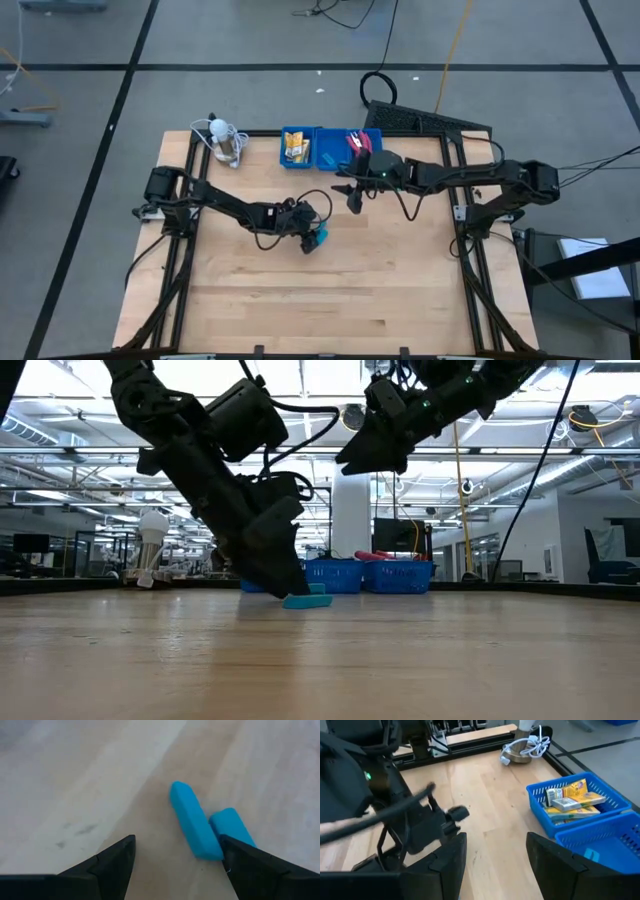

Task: Pick & Place School Supplies
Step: Put the blue eraser into the middle blue bin

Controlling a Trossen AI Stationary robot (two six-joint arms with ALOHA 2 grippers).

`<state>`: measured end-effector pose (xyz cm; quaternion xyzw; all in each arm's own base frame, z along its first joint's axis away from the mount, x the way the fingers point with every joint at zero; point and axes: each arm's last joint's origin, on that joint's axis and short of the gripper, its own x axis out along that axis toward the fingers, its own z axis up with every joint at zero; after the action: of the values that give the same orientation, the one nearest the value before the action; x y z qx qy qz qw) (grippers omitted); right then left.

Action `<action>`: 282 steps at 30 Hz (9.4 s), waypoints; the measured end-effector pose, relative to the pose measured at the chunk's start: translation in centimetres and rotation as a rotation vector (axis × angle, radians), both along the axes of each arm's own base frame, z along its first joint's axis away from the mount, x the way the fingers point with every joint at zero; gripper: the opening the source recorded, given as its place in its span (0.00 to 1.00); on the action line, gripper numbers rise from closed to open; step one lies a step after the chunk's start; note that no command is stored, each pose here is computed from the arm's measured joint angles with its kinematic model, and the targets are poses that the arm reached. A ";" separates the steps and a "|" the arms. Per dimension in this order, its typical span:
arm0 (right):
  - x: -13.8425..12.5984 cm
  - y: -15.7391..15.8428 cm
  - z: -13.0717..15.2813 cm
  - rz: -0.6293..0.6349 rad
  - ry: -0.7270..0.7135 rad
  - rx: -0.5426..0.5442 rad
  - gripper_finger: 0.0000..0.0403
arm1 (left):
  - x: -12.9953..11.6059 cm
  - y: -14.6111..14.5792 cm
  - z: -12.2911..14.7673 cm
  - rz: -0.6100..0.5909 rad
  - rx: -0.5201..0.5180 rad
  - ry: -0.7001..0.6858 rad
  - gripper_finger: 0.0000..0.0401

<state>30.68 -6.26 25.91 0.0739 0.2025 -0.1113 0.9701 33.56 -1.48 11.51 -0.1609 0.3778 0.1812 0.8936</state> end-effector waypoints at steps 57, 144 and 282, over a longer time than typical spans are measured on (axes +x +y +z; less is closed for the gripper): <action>-0.3 0.0 -0.9 0.007 0.000 -0.016 0.49 | 0.4 0.1 -0.2 -0.298 0.185 0.024 0.26; -0.6 4.3 -6.1 0.262 -0.175 -0.078 0.27 | -0.8 1.0 9.9 -0.363 0.359 -0.330 0.09; -0.7 -0.5 -0.5 -0.162 0.082 -0.197 0.42 | 3.8 -3.5 0.4 -0.197 -0.007 0.326 0.26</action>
<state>29.99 -6.81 25.41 -0.0102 0.2236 -0.2115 0.9514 37.39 -5.00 11.89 -0.0948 0.5323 0.1150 0.8334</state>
